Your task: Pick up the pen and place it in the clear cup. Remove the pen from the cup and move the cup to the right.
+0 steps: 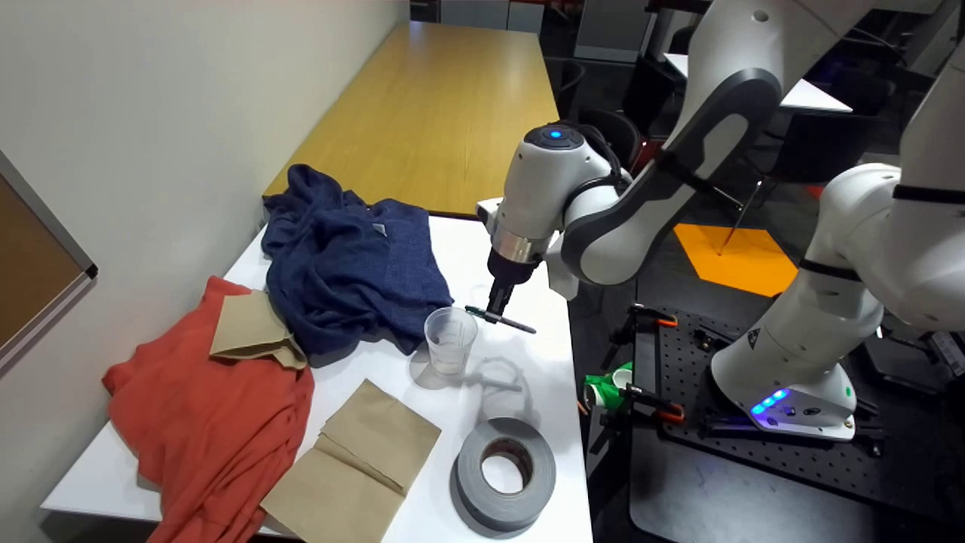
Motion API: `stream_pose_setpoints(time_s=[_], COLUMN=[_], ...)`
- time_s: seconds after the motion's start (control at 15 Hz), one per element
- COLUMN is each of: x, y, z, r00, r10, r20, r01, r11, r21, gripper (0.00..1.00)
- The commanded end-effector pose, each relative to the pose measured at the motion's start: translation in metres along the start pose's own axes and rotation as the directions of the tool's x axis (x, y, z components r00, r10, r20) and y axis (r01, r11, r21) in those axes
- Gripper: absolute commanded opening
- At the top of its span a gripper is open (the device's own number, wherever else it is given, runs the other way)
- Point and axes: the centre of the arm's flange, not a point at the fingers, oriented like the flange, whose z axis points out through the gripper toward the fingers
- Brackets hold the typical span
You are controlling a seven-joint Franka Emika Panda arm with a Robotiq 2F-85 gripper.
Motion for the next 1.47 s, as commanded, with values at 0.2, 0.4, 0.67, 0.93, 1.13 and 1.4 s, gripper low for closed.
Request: stream_pose_setpoints(time_s=[0.2, 0.4, 0.67, 0.93, 1.13, 1.4], x=[-0.023, -0.017, -0.007, 0.007, 0.019, 0.032], y=[-0.015, -0.022, -0.034, -0.048, -0.064, -0.084], z=[-0.079, -0.098, -0.112, -0.111, -0.109, -0.105], r00=[0.996, 0.983, 0.961, 0.949, 0.951, 0.935], r10=[-0.016, -0.077, -0.126, -0.105, -0.045, 0.089], r20=[-0.092, -0.167, -0.245, -0.299, -0.304, -0.344], r01=[0.010, 0.066, 0.114, 0.095, 0.031, -0.122], r11=[0.998, 0.995, 0.991, 0.994, 0.998, 0.990], r21=[-0.069, -0.072, -0.064, -0.049, -0.051, -0.077], gripper=[0.04, 0.04, 0.04, 0.04, 0.04, 0.04])
